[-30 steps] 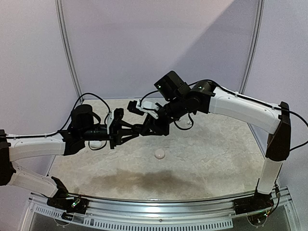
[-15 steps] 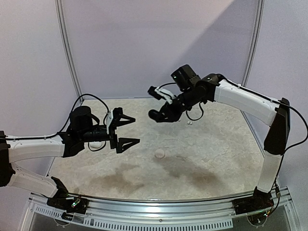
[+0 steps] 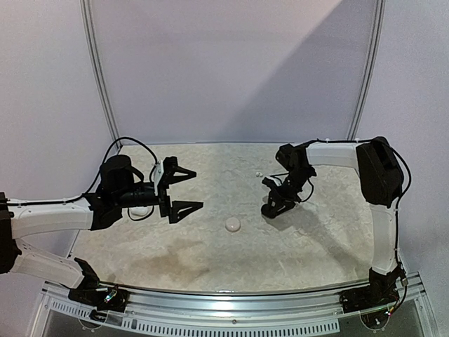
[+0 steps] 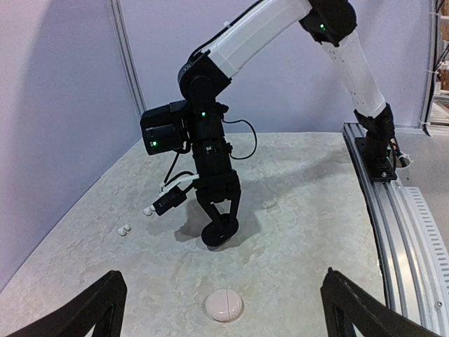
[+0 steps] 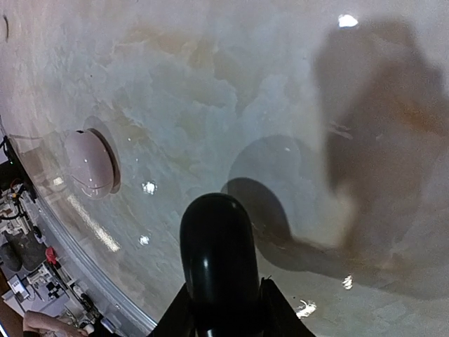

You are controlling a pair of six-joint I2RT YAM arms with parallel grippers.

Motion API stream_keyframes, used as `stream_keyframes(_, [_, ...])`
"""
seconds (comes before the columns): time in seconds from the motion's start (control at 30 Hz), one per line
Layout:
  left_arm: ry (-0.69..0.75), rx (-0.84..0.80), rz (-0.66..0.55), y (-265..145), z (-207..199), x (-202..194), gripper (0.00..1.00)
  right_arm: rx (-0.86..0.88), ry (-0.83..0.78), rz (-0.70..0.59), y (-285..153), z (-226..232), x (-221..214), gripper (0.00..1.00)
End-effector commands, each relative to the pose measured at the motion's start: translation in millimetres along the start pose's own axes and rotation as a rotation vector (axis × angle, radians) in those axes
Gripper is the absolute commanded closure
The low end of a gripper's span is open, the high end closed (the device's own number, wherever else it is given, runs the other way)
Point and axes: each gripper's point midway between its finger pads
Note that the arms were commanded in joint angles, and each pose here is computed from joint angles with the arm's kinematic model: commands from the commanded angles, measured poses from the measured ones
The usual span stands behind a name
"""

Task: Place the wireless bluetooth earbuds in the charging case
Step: Place the charging case with the earbuds at the center of the board, then pick up the charging case from the corner of the board.

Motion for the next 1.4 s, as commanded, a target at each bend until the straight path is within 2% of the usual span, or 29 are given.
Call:
stream_keyframes(0.0, [0.004, -0.003, -0.001, -2, -5, 1, 0.01, -0.036, 0.034, 0.015, 3, -7, 0, 0.56])
stream_keyframes(0.07, [-0.007, 0.0, 0.015, -2, -5, -2, 0.01, -0.099, 0.042, -0.012, -2, -17, 4, 0.4])
stream_keyframes(0.17, [-0.023, 0.002, 0.055, -1, -5, -11, 0.01, -0.212, 0.042, -0.068, -17, -29, 13, 0.23])
stream_keyframes(0.23, [-0.018, -0.019, 0.098, -1, -9, -20, 0.01, -0.272, 0.035, -0.108, -31, -32, 20, 0.04])
stream_keyframes(0.27, [-0.008, -0.038, 0.134, -1, -12, -27, 0.01, -0.305, 0.026, -0.139, -40, -33, 24, 0.01])
stream_keyframes(0.33, [0.074, -0.094, 0.252, -4, -19, -49, 0.01, -0.339, 0.006, -0.203, -58, -29, 33, 0.01])
stream_keyframes(0.4, [0.205, -0.247, 0.421, -20, -41, -83, 0.01, -0.361, -0.022, -0.292, -81, -22, 41, 0.01])
stream_keyframes(0.47, [0.364, -0.54, 0.614, -62, -78, -124, 0.01, -0.36, -0.052, -0.397, -107, -11, 50, 0.01])
stream_keyframes(0.53, [0.513, -0.826, 0.781, -110, -90, -154, 0.01, -0.342, -0.075, -0.476, -125, 0, 57, 0.01])
stream_keyframes(0.57, [0.537, -0.948, 0.866, -133, -89, -163, 0.01, -0.329, -0.087, -0.505, -131, 6, 60, 0.01])
stream_keyframes(0.63, [0.566, -1.117, 1.027, -171, -68, -176, 0.01, -0.303, -0.119, -0.549, -141, 19, 62, 0.01])
stream_keyframes(0.7, [0.559, -1.218, 1.164, -204, -38, -185, 0.01, -0.293, -0.159, -0.57, -144, 31, 63, 0.01])
stream_keyframes(0.8, [0.474, -1.217, 1.316, -235, 17, -197, 0.01, -0.305, -0.208, -0.577, -143, 42, 62, 0.01])
stream_keyframes(0.87, [0.401, -1.146, 1.386, -240, 51, -207, 0.01, -0.313, -0.222, -0.568, -138, 43, 62, 0.01])
stream_keyframes(0.97, [0.256, -1.046, 1.442, -234, 87, -226, 0.05, -0.32, -0.226, -0.552, -131, 42, 62, 0.01])
stream_keyframes(1.07, [0.152, -1.018, 1.393, -220, 94, -236, 0.06, -0.351, -0.223, -0.555, -131, 40, 62, 0.01])
stream_keyframes(1.2, [0.204, -1.017, 1.27, -206, 78, -247, 0.06, -0.368, -0.223, -0.56, -133, 39, 60, 0.01])
stream_keyframes(1.37, [0.205, -1.0, 1.281, -204, 66, -273, 0.12, -0.365, -0.221, -0.56, -135, 41, 59, 0.01])
Point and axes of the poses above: each gripper's point midway between its finger pads, its own y axis out along the fingers, its own z axis along the line the jaws close on, x = y × z, and after that the axes turned 15 degrees about y, right-handed
